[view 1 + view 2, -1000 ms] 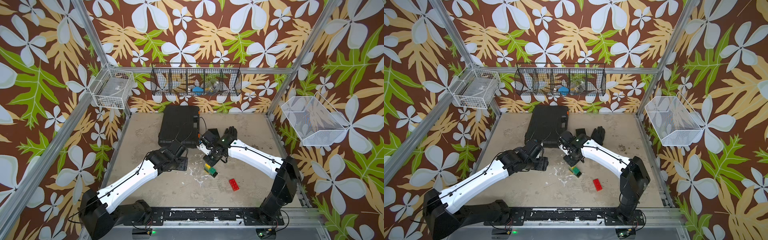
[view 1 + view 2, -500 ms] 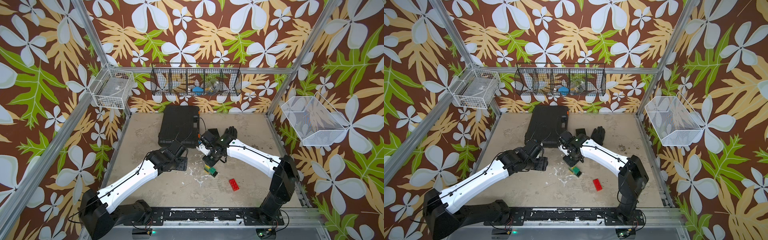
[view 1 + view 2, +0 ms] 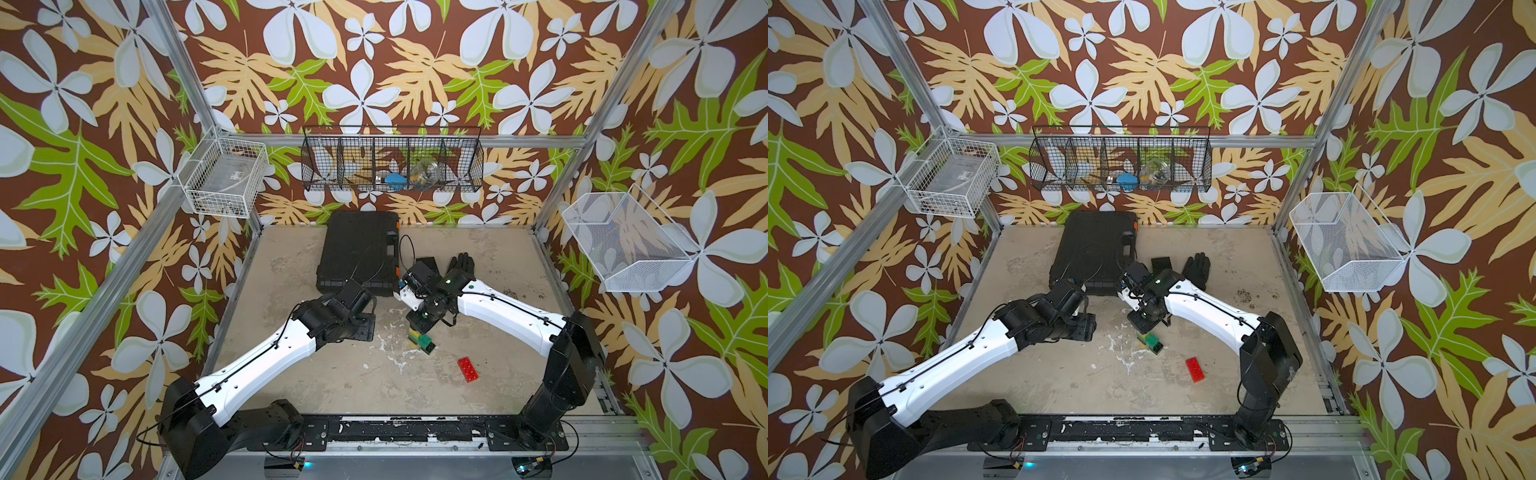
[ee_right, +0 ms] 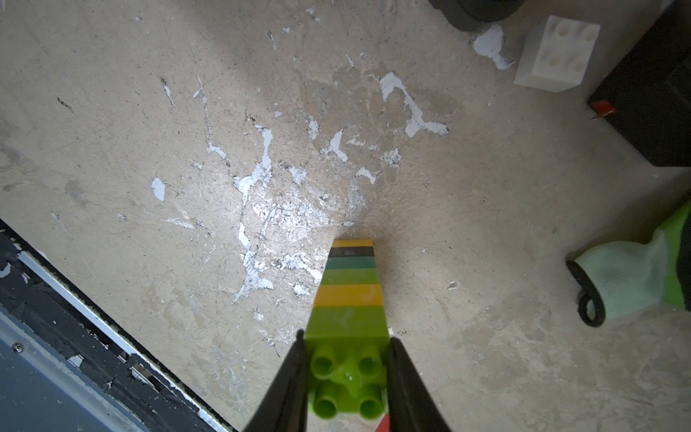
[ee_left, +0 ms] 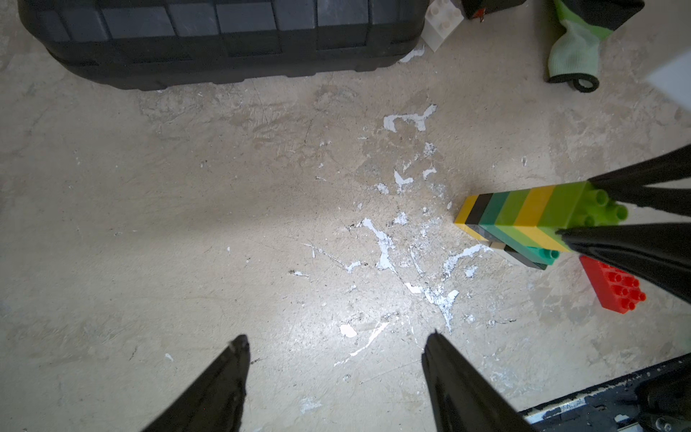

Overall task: Assemble a giraffe with lego
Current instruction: Assemble the lego brick with the lego brick.

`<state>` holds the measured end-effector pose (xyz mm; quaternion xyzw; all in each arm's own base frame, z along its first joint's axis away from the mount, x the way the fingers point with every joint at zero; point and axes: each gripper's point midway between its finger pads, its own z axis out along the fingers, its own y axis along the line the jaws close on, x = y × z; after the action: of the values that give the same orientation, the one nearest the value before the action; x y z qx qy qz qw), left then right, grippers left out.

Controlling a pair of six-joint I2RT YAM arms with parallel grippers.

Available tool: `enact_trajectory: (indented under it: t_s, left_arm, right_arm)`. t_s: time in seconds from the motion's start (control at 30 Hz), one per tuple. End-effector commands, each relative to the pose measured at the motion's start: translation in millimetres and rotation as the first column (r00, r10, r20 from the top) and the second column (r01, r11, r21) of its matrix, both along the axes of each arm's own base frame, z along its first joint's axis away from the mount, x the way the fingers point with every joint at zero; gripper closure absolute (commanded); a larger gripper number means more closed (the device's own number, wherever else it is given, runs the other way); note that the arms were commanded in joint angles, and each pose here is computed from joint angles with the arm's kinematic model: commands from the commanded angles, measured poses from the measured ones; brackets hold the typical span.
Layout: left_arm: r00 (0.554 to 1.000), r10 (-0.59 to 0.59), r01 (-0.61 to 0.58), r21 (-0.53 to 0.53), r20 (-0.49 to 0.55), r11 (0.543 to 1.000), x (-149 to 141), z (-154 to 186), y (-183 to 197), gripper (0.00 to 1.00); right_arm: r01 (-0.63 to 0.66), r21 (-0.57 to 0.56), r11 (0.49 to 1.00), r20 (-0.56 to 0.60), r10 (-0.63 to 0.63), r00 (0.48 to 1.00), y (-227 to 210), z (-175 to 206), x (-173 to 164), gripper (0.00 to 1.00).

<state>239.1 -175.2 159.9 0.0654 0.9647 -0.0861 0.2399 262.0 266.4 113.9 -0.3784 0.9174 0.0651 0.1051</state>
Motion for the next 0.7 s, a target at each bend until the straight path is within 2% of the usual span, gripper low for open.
enact_trajectory:
  t_s: [0.0, 0.13, 0.3, 0.43, 0.57, 0.67]
  left_arm:
    - [1.0, 0.006, -0.006, -0.002, 0.01, 1.0, 2, 5, 0, 0.24]
    - [1.0, 0.005, -0.005, -0.009, 0.017, 1.0, 4, 9, -1, 0.23]
    - [1.0, 0.006, -0.005, -0.013, 0.027, 1.0, 5, 13, -2, 0.23]
    - [1.0, 0.003, -0.002, -0.016, 0.028, 1.0, 4, 13, -2, 0.23]
    - [1.0, 0.0, 0.0, -0.011, 0.028, 1.0, 3, 12, 0, 0.23]
    - [1.0, -0.006, 0.006, -0.021, 0.025, 1.0, 4, 11, -4, 0.23]
  right_arm:
    - [0.006, -0.09, 0.996, -0.062, -0.012, 0.998, -18, -14, -12, 0.69]
    - [0.032, -0.061, 0.998, -0.014, -0.033, 0.999, -13, 6, 0, 0.53]
    - [0.064, -0.014, 0.998, 0.039, -0.063, 0.997, -7, 31, 11, 0.41]
    - [0.109, 0.088, 0.99, 0.077, -0.116, 0.99, -1, 66, 16, 0.29]
    - [0.225, 0.203, 0.953, 0.073, -0.243, 0.967, -12, 95, 2, 0.2]
    - [0.416, 0.22, 0.882, 0.01, -0.429, 0.903, -46, 79, -25, 0.15]
